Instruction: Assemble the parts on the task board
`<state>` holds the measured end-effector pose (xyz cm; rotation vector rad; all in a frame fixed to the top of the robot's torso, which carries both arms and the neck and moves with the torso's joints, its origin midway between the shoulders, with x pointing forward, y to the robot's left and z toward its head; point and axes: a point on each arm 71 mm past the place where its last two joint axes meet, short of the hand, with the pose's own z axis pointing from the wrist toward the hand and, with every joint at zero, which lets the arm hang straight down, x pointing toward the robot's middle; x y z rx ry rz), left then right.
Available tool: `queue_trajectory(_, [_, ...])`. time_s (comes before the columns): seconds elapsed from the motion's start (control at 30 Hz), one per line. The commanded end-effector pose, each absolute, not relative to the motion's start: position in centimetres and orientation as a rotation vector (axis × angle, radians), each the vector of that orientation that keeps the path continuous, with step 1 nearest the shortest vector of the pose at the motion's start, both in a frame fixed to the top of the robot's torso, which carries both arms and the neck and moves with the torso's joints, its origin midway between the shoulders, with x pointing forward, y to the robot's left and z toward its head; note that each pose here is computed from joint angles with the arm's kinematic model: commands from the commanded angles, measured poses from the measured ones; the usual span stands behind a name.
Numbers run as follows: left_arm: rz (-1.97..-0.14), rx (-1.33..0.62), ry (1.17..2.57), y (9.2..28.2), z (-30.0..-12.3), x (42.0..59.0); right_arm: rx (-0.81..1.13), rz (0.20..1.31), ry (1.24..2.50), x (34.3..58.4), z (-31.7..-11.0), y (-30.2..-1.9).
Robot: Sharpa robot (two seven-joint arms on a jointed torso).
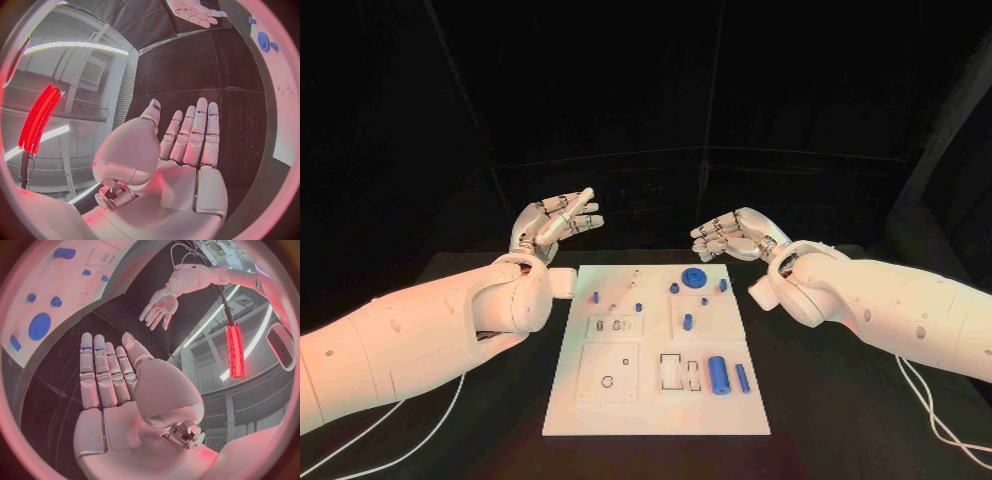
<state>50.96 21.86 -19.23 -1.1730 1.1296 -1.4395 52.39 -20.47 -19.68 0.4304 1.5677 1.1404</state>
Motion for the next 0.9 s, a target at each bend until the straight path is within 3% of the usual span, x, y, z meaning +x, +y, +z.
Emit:
queue_trajectory(0.03, [-1.517, -1.148, 1.166, 21.0, -19.0, 50.6, 0.219, 0.992, 1.592, 52.6, -19.2, -20.1])
queue_trajectory(0.37, [-1.585, -1.144, 1.217, 19.7, -18.4, 48.3, -0.069, 0.781, 1.624, 53.6, -17.3, -18.7])
queue_trajectory(0.67, [-1.611, -1.152, 1.243, 19.5, -18.3, 47.1, -0.233, 0.608, 1.657, 54.0, -17.2, -17.4])
queue_trajectory(0.9, [-1.625, -1.155, 1.254, 19.2, -18.4, 46.8, -0.301, 0.536, 1.674, 54.2, -17.3, -16.7])
